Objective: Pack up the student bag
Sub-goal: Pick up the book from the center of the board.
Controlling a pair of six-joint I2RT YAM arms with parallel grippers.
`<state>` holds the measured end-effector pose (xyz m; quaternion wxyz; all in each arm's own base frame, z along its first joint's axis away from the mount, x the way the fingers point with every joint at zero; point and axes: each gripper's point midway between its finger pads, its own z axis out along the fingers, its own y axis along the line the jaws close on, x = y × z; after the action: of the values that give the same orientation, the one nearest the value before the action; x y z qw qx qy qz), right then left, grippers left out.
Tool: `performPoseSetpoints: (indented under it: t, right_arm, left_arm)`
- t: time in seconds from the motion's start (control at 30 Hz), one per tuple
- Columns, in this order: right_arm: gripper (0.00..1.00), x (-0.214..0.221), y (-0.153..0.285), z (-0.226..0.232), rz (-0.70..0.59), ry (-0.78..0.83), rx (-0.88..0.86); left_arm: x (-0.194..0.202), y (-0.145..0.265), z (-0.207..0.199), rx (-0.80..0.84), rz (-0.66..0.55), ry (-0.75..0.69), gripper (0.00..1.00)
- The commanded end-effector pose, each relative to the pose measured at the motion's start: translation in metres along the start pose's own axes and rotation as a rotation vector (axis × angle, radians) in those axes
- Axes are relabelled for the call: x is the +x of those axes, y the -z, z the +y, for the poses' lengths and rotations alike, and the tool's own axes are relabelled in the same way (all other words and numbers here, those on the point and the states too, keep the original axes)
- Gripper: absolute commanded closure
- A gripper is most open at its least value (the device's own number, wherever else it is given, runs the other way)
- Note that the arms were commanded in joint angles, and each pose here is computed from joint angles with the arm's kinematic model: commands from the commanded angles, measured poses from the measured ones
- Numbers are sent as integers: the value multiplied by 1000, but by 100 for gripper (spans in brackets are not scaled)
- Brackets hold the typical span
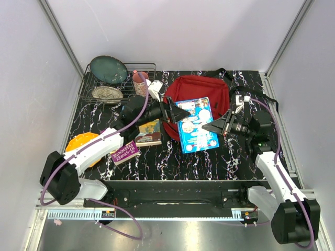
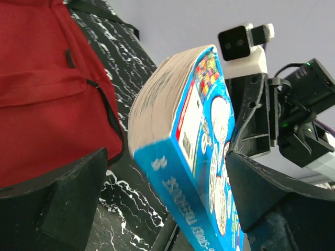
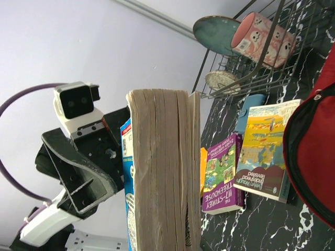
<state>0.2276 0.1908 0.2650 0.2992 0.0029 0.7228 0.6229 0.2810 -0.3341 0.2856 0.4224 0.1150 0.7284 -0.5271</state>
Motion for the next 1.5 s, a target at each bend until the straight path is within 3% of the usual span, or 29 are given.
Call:
performPoseSetpoints:
  t: [0.0,0.23,0.33,0.4,0.47,0.5,0.53,0.57,0.6,0.67,0.7,0.77,0.87,0.9,0.97,1.0,1.13,1.23,1.47]
  right_arm:
    - [100,3,2,34,67,152,-105]
    - [100,-2,-3,30,84,166,-87]
    - [100,-7,-6,25,73,161,-67]
    - [100,-11,-8,22,62,163,-53]
    - [73,-12,-8,16,58,141,-21]
    - [57,-23,-10,10,6,177,31]
    - [49,-17,-6,-15,4,72,169]
    - [22,-24,0,-30,-48,55,289]
    - [17,-45,13,-57,-176,53,481]
    - [2,-36,37,-79,-221,-5,656]
    - [1,-34,48,-92,-267,-30,729]
    - [0,-27,52,-84,-295,-34,693]
    - [0,-7,31,-61,-265,-120,451]
    - [0,18,24,-65,-202,-262,370]
    - [0,15,16,-44,-229,-251,202]
    - [0,23,14,-53,-231,-333,191]
    - [0,24,4,-49,-250,-335,192]
    - [0,17,-10,-35,-290,-391,85]
    - [0,13,-53,-22,-348,-504,27]
  left_arm:
    - [-16,-4,-36,180,-15,-37,3]
    - [5,-12,-47,307,98,-2,25]
    - [8,-10,-49,325,113,-6,45]
    - [7,-9,-43,291,105,-16,72]
    - [4,-10,-32,214,83,-10,84]
    - [-1,-9,-27,175,71,-7,100]
    - [-6,-8,-17,120,60,6,100]
    - [-5,-7,2,22,64,36,100]
    - [-9,-4,10,-16,49,41,100]
    - [-31,12,27,-90,-41,63,100]
    - [-28,20,39,-120,-60,109,100]
    - [-52,41,47,-127,-151,124,100]
    - [-61,56,59,-155,-205,189,100]
    - [-61,58,60,-154,-214,220,100]
    - [-69,59,54,-115,-252,234,100]
    - [-65,60,55,-104,-259,273,100]
    - [-73,55,44,20,-319,311,100]
    - [-71,49,38,88,-319,338,100]
    - [-65,39,26,128,-339,340,100]
